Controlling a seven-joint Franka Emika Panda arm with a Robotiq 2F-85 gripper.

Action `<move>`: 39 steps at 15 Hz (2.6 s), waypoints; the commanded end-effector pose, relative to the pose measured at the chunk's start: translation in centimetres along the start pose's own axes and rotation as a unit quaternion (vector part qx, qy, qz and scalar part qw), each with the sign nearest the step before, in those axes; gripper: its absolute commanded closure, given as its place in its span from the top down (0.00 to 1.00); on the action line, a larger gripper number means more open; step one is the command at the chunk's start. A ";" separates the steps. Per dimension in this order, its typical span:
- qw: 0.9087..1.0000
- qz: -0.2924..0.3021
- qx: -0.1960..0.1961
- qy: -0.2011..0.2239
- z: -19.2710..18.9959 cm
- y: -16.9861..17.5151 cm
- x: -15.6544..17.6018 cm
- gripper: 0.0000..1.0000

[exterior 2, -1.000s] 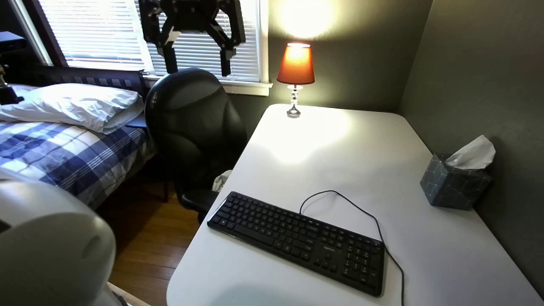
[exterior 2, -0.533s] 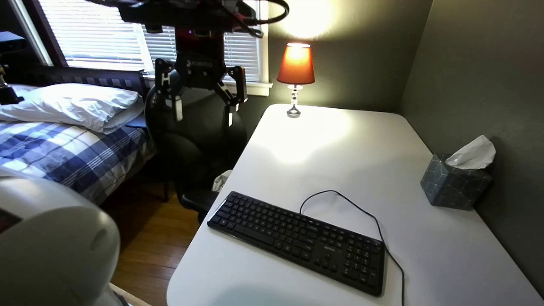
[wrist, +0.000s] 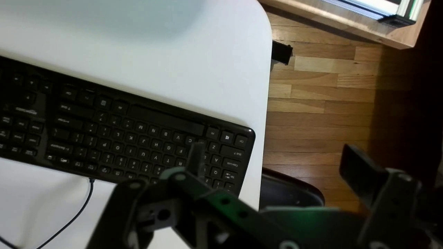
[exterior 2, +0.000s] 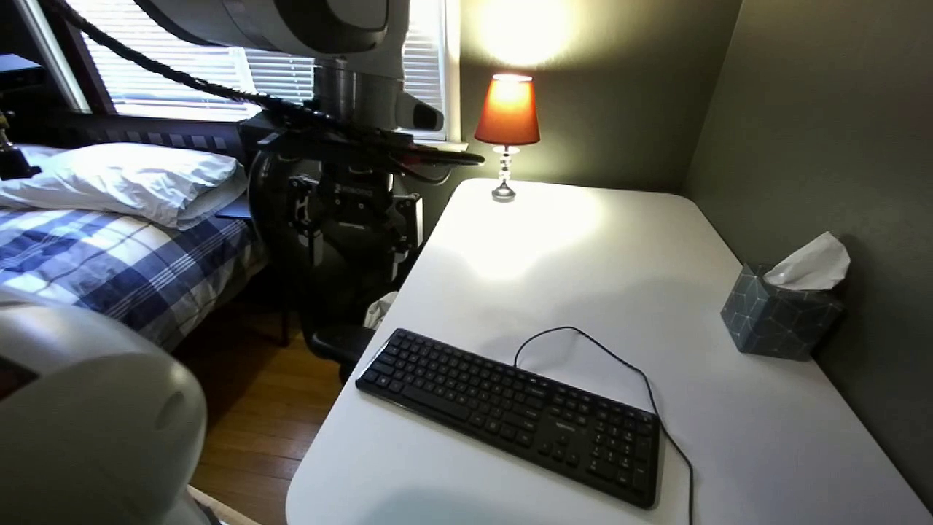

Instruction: Press a key on the keyboard.

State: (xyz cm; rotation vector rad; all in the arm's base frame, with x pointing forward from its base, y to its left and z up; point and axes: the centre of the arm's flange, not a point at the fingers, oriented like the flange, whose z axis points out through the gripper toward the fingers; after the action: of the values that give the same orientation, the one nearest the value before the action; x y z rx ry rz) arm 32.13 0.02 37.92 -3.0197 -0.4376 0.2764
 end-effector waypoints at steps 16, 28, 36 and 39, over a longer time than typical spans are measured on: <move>0.998 0.053 0.025 0.014 6.6 3.9 4.2 1.00; 0.992 0.118 0.042 -0.011 11.1 4.9 7.6 0.42; 0.987 0.159 0.028 -0.016 13.6 6.6 8.5 0.00; 0.986 0.164 0.026 -0.025 14.3 7.0 8.7 0.00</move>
State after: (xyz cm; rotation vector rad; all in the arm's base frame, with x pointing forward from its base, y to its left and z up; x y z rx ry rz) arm 38.85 -3.40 22.92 -3.0146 0.0278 0.3607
